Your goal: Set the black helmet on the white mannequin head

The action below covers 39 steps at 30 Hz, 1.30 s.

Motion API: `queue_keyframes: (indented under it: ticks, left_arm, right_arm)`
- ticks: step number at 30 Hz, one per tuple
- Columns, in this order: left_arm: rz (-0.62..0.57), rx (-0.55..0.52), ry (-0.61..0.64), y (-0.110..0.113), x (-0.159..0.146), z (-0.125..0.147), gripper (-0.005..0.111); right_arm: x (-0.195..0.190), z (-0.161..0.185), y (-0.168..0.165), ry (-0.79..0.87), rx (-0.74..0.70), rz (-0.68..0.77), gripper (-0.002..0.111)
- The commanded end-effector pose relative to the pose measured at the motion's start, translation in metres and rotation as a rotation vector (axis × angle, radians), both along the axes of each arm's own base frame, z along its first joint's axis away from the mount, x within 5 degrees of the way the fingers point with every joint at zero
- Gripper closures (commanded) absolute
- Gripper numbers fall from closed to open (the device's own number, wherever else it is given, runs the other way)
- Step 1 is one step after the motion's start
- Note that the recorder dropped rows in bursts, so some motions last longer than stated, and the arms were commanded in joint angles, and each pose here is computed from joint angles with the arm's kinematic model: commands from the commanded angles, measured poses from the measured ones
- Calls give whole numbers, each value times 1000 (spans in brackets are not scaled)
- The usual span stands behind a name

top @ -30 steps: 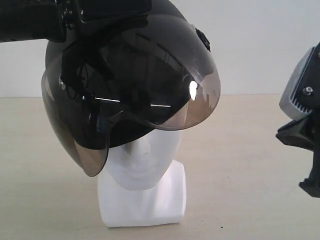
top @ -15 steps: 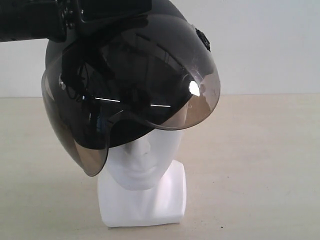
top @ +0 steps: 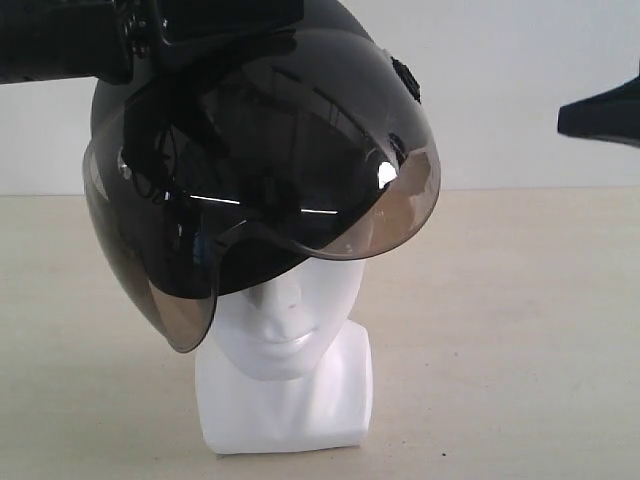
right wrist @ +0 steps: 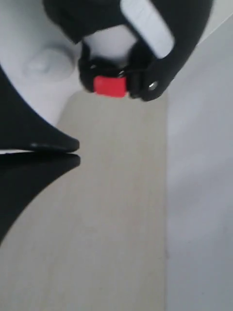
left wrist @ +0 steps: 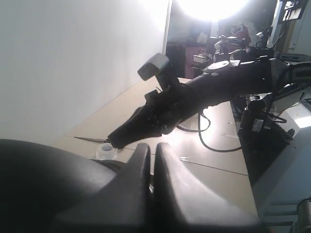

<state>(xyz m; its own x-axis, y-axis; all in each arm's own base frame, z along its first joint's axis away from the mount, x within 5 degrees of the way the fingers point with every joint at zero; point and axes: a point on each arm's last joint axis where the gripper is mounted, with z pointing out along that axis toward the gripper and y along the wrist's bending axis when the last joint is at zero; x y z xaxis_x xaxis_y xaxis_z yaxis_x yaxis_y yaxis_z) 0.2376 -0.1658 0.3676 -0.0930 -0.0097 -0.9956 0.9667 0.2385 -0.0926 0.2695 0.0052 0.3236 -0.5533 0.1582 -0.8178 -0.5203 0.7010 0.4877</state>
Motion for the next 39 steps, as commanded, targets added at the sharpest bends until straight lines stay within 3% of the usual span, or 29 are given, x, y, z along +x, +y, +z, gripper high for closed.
queue_keyframes:
  ticks: [1, 4, 6, 10, 13, 21, 31, 39]
  left_arm:
    - [81, 147, 32, -1, 14, -27, 103]
    - [81, 147, 32, -1, 14, -27, 103]
    - [81, 147, 32, -1, 14, -27, 103]
    - [81, 147, 32, -1, 14, -27, 103]
    - [81, 147, 32, -1, 14, -27, 103]
    - [79, 145, 39, -1, 14, -27, 103]
    - [79, 140, 53, -1, 14, -27, 103]
    - [79, 140, 53, -1, 14, -27, 103]
  right_arm:
    - [-4, 19, 3, -78, 187, 63, 108]
    - [-4, 24, 5, -99, 252, 70, 107]
    - [-5, 25, 5, -99, 257, 72, 100]
    - [-5, 24, 12, -93, 257, 98, 68]
    - [-2, 21, 23, -80, 225, 99, 55]
    - [11, 8, 54, -47, 89, 6, 56]
    - [31, -18, 71, 84, 148, 107, 56]
    - [32, -21, 73, 89, 176, 148, 56]
